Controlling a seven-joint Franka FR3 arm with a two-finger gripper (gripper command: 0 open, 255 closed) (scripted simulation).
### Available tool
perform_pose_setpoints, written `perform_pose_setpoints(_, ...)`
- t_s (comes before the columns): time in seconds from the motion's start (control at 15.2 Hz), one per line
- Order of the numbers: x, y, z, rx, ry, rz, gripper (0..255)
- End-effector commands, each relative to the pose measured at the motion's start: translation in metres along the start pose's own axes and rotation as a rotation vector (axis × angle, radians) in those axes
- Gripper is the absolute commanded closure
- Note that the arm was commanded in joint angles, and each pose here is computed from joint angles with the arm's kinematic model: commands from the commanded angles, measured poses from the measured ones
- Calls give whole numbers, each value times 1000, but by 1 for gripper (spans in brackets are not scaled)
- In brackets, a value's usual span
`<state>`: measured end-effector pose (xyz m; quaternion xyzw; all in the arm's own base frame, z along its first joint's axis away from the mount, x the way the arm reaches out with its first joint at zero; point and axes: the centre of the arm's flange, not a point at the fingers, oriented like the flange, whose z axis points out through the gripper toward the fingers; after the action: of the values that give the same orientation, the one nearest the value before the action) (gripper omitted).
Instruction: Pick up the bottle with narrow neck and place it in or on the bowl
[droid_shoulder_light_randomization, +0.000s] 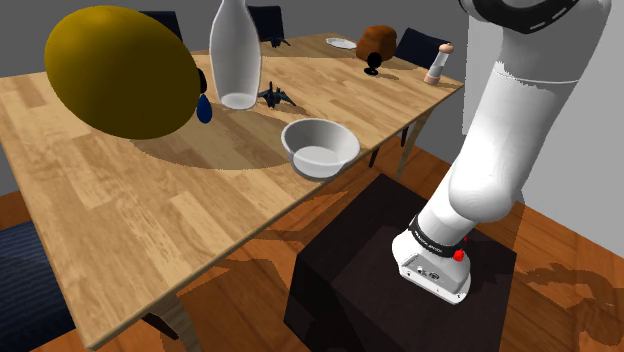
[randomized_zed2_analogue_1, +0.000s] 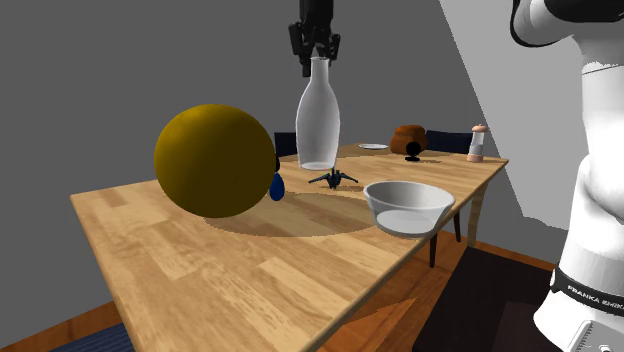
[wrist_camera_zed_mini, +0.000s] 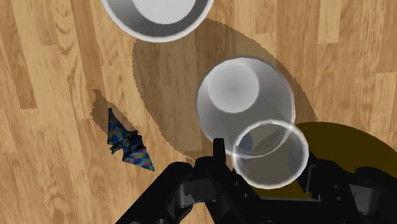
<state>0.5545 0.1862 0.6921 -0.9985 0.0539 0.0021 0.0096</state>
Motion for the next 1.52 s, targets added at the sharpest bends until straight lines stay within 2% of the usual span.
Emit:
perform_pose_setpoints(0.0,0,1,-11,0,0,0,255)
perform_pose_setpoints(0.13,0,1,-21,0,0,0,255)
perform_pose_setpoints(1.32,-175,123,-125,0,0,0,255)
perform_pose_setpoints(1.45,-177,124,-121,0,0,0,255)
